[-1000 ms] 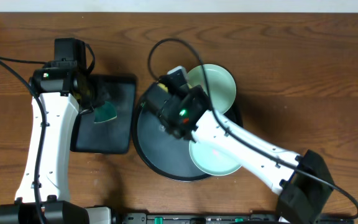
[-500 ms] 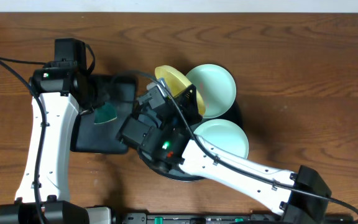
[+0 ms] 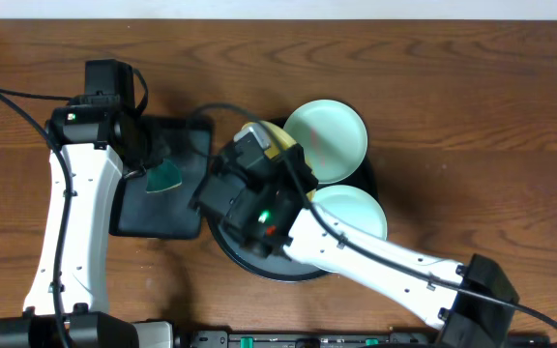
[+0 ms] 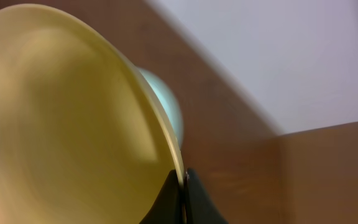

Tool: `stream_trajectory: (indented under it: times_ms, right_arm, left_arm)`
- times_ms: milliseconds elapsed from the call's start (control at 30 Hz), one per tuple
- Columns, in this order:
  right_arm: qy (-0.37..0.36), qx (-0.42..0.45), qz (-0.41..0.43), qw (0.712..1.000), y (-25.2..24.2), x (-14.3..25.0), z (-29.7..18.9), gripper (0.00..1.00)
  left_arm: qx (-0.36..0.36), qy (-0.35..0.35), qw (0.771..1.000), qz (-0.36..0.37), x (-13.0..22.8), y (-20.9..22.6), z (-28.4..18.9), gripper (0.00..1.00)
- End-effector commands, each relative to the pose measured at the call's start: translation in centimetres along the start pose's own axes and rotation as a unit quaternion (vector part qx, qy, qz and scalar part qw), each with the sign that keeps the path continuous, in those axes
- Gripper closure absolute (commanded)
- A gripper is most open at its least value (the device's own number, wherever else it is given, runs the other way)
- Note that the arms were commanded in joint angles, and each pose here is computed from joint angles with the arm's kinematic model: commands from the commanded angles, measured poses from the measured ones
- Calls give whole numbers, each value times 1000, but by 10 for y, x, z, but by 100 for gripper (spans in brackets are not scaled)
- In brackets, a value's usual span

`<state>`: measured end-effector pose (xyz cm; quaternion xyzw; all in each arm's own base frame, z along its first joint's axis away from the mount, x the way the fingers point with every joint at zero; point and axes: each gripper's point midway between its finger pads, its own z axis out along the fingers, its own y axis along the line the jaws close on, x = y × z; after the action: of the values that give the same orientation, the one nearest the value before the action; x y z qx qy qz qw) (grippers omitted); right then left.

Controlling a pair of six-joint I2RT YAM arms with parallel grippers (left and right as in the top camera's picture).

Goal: Clean dirty plates on tray and stack at the side
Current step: 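Lift the yellow plate with the right gripper and carry it right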

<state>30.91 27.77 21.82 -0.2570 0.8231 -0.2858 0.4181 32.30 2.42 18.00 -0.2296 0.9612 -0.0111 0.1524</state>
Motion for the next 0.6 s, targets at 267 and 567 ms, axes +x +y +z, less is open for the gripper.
stream_trajectory:
  times_ms: [267,567]
  right_arm:
    - [132,-347,197,907,6,8,33,99]
    - [107,-373,360,848,-124,23,54,99]
  left_arm:
    - [1,-1,1000,5,-2,0,0,93]
    - [1,-1,1000,5,-2,0,0,92]
